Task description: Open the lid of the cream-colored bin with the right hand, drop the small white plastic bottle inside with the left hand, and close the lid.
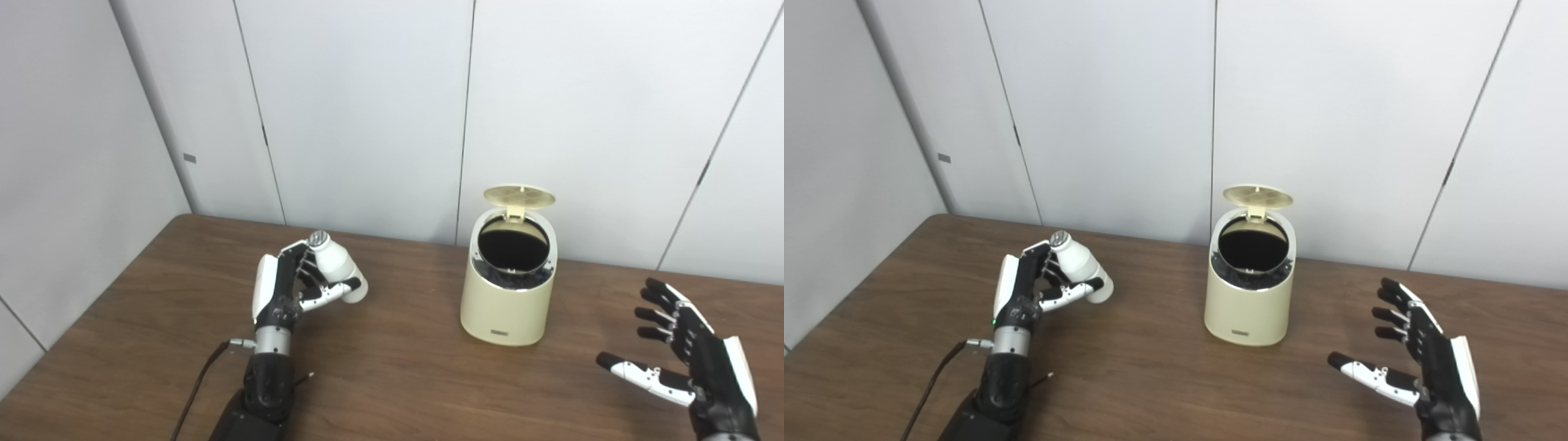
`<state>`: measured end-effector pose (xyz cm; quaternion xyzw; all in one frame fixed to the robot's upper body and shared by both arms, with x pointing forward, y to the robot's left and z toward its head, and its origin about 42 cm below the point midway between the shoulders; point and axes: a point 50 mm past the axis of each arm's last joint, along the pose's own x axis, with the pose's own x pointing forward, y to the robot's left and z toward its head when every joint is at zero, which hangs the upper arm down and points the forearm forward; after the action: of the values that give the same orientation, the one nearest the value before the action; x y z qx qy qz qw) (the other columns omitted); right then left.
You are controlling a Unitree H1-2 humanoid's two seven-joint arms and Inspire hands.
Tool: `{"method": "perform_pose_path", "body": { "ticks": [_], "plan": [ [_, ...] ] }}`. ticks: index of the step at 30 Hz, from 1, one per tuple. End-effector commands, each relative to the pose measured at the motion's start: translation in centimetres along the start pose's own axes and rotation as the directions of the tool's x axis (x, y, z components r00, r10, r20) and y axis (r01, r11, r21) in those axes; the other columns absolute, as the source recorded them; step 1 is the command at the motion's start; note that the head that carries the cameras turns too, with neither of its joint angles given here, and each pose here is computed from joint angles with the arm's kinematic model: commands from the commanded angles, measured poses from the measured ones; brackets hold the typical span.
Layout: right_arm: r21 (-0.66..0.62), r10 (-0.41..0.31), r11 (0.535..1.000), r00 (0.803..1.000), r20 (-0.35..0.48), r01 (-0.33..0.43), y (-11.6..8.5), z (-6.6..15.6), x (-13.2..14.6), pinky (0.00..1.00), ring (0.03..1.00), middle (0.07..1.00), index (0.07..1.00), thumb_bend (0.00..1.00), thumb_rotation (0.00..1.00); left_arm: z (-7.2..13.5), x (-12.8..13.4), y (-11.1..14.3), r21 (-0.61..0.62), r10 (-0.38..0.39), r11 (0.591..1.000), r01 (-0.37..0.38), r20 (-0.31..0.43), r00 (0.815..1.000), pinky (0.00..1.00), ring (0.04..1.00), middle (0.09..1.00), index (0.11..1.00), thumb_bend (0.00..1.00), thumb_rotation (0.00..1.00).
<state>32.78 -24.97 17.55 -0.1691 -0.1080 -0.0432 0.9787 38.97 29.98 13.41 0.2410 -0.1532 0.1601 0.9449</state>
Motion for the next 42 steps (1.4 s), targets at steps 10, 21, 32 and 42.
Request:
{"method": "perform_pose_path", "body": {
  "ticks": [10,21,32,42],
  "plan": [
    [-0.020,-0.017,1.000,0.994,0.112,0.020,1.2,0.4,1.5,0.65,0.752,0.832,0.831,0.73,0.08,11.0,4.4,0.0,-0.047,-0.056,0.996,0.072,0.266,0.962,0.33,0.423,0.471,0.502,0.51,0.00],
    [-0.024,-0.030,0.999,0.993,0.116,0.033,2.5,-0.3,1.8,0.65,0.748,0.840,0.829,0.76,0.14,18.0,7.7,0.1,-0.013,-0.120,0.990,0.138,0.414,0.902,0.35,0.437,0.478,0.490,0.51,0.00],
    [0.003,-0.055,0.998,0.992,0.110,0.055,3.6,-0.2,2.1,0.68,0.756,0.837,0.828,0.79,0.20,21.4,9.6,-0.6,0.020,-0.161,0.985,0.174,0.494,0.854,0.34,0.434,0.476,0.493,0.51,0.00],
    [-0.002,-0.072,0.997,0.988,0.135,0.073,3.9,0.2,2.2,0.68,0.756,0.829,0.822,0.78,0.21,20.9,8.4,-3.0,-0.015,-0.193,0.973,0.229,0.484,0.853,0.33,0.433,0.476,0.493,0.51,0.00]
  ]
}}
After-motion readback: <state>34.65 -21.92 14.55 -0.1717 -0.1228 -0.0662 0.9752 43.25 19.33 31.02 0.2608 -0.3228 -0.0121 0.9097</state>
